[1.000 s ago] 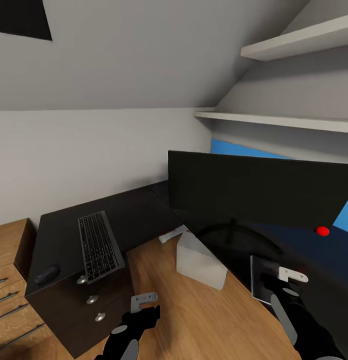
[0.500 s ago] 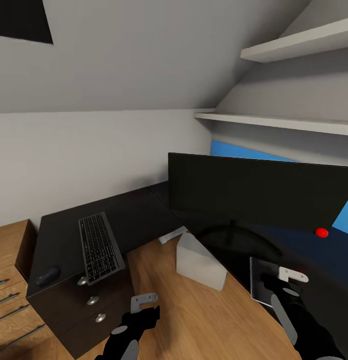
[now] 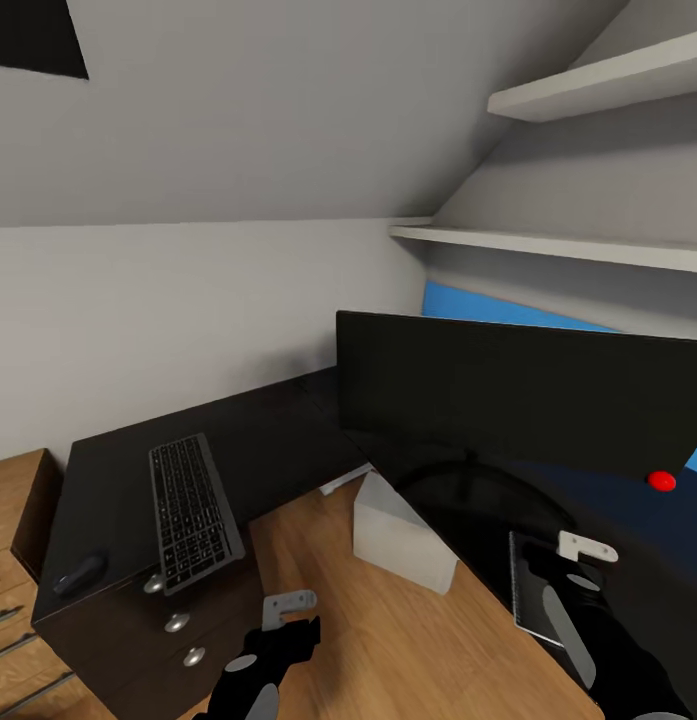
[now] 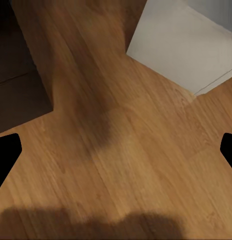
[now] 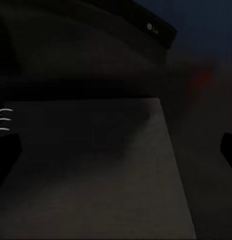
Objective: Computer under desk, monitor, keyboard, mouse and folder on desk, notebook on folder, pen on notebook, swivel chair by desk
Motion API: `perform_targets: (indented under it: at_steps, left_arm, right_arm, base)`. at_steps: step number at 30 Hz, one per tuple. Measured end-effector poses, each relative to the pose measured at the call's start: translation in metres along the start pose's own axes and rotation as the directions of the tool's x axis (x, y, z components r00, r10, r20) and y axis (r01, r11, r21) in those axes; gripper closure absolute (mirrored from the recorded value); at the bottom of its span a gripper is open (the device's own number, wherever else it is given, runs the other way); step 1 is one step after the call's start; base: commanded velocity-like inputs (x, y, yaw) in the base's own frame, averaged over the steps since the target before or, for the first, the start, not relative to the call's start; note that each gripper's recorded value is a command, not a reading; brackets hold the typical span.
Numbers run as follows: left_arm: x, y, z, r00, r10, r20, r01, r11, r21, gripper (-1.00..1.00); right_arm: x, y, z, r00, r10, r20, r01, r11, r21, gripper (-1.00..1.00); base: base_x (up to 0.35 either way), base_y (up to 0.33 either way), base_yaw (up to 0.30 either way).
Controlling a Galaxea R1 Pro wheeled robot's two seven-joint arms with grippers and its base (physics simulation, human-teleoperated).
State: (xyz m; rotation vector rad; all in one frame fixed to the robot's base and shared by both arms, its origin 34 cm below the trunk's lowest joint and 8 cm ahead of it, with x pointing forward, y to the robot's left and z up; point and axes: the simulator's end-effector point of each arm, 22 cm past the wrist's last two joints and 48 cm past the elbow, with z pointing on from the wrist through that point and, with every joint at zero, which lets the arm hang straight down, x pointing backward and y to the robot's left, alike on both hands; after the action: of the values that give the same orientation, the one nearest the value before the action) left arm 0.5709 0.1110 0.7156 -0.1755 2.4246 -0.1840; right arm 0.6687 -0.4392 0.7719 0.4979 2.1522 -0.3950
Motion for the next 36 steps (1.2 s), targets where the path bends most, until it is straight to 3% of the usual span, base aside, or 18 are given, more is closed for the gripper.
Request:
perform_targets:
  at_steps: [10,36]
  left_arm:
    - [0.006,-0.013,0.001,1.0,0.029,0.002,-0.029,0.999,0.025,-1.0]
    - [0.02,-0.009,0.018,1.0,0.029,0.003,-0.029,0.999,0.023,-1.0]
  right_arm:
    - [0.004,0.0,0.003,1.0,0.0,-0.004,0.0,1.0,0.0,-1.0]
    - [0.023,0.002,0.016,1.0,-0.004,0.0,0.004,1.0,0.003,-1.0]
  base:
    - [0.017,0.0,0.0]
    - [0.0,0.0,0.0]
